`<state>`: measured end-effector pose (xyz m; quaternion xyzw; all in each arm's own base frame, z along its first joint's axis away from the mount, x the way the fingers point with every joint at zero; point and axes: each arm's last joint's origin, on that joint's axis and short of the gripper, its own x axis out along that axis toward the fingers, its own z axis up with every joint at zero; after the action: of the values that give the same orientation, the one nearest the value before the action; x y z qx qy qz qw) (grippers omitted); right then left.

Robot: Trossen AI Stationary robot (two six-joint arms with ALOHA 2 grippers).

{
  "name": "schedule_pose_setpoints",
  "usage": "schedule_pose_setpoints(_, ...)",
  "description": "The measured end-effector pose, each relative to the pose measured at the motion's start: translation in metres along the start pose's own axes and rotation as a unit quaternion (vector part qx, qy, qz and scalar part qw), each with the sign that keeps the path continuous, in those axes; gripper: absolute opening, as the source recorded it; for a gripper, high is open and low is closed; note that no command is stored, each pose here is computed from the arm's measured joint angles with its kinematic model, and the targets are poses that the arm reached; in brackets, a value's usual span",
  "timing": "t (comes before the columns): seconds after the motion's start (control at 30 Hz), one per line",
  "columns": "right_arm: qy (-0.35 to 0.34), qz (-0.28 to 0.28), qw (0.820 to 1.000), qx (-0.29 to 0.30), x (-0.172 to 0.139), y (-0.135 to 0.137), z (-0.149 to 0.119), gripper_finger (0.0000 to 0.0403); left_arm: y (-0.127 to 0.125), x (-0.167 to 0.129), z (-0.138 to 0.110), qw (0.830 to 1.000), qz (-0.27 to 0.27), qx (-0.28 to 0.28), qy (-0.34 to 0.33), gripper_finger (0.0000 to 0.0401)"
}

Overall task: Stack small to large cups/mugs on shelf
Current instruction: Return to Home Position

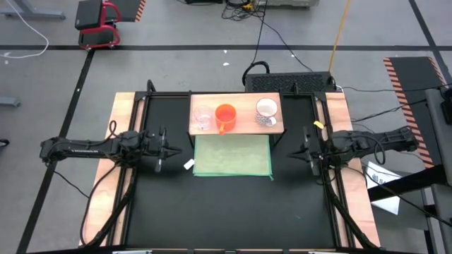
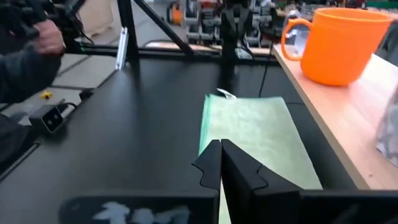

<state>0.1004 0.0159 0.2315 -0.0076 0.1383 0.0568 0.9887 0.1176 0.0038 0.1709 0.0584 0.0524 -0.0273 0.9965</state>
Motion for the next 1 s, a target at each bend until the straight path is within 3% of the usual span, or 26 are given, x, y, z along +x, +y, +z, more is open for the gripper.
schedule_pose_setpoints(0.3,-0.054,0.010,0.999,-0.003,0.013,0.003,-0.027,0.0000,-0.005,0.000,0.002,0.999,-0.050,0.014,-0.015,0.0032)
schedule_pose_setpoints(0.9,-0.103,0.007,0.995,-0.019,0.025,0.002,-0.062,0.0000,-0.005,0.000,0.003,0.998,-0.050,0.015,-0.017,0.0033)
schedule_pose_setpoints(1.0,-0.131,0.001,0.991,-0.022,0.024,0.001,-0.058,0.0000,-0.005,0.000,0.002,0.999,-0.050,0.016,-0.013,0.0033)
